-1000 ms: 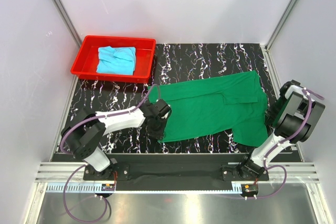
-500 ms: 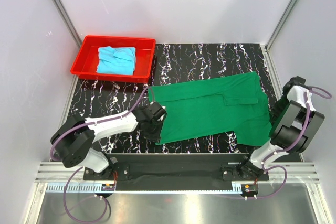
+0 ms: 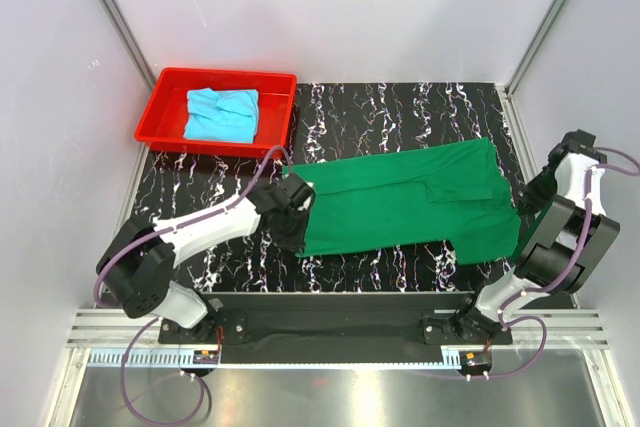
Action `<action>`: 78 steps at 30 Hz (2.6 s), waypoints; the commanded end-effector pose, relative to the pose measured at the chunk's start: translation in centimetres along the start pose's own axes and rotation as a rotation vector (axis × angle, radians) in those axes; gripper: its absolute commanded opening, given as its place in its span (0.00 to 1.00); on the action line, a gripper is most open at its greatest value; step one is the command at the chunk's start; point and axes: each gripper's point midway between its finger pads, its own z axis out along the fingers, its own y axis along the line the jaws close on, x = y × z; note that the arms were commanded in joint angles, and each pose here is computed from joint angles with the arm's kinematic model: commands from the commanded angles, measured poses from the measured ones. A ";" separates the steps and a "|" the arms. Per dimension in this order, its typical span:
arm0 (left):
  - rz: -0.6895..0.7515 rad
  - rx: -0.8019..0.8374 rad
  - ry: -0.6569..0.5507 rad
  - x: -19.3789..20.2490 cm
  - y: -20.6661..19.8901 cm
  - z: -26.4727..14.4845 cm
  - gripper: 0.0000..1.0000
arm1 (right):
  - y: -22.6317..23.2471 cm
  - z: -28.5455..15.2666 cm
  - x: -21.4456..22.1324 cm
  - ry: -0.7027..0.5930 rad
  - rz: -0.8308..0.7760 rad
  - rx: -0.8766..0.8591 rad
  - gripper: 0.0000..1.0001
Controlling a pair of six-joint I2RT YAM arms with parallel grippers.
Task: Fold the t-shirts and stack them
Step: Fold the tshirt
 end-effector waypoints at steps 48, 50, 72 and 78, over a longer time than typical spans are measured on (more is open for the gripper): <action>-0.118 -0.122 0.041 -11.5 5.7 2.3 0.02 | 12.5 3.0 -7.9 0.073 -0.095 -0.239 0.00; -0.123 -0.119 0.042 -11.4 5.7 2.3 0.03 | 12.4 3.2 -7.8 0.077 -0.096 -0.234 0.00; -0.050 0.033 -0.253 -14.5 2.4 -5.4 0.57 | 15.8 -3.4 -4.3 -0.014 -0.163 -0.223 0.52; 0.003 0.170 -0.154 -12.9 -1.1 -1.8 0.37 | 20.0 -4.1 4.0 0.038 -0.238 -0.375 0.22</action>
